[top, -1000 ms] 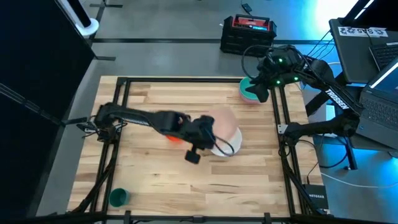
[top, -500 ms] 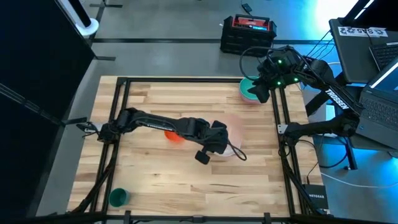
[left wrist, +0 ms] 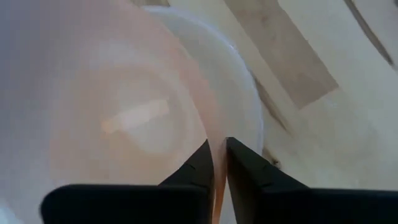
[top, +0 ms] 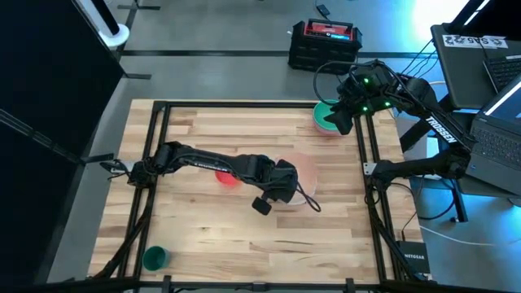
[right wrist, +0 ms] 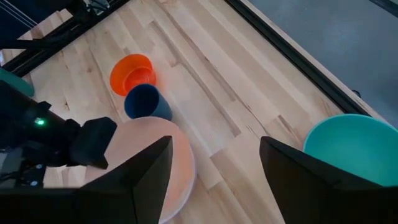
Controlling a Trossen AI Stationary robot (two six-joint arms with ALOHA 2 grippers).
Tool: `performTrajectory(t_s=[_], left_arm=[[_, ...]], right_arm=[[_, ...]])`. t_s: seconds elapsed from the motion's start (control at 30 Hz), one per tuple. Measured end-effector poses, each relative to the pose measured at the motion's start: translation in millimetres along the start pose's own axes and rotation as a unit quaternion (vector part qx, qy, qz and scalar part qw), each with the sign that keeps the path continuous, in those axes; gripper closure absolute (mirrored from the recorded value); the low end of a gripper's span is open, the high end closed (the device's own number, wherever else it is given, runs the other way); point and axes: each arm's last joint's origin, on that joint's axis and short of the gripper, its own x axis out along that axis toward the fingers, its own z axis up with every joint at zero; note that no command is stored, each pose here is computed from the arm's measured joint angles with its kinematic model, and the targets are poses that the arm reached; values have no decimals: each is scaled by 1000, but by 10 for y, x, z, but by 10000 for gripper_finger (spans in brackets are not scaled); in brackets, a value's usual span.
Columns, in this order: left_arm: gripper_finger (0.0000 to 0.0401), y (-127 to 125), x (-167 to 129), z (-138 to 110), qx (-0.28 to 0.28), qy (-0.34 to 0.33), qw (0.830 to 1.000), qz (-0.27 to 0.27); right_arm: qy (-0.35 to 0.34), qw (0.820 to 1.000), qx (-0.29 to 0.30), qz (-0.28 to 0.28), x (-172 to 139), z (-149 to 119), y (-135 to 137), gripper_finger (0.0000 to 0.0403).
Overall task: Nest bowls inside each other
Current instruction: Stack the light orange bowl on top of the white bowl
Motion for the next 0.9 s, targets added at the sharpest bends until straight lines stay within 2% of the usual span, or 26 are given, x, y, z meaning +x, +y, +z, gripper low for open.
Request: performTrajectory(t_s=[0.13,0.63,0.9], left_arm=[[340,12,-7,-11,-32,2,999,0],[240,26,-128,-20,-59,5,998,14],[221,-14,-246,4,-59,-1,998,19]], right_arm=[[0,1000,0,0,0,0,0,175],[1,1000,-10,0,1,-1,0,175],[3,1000,-11,0,3,-6,-1,175]])
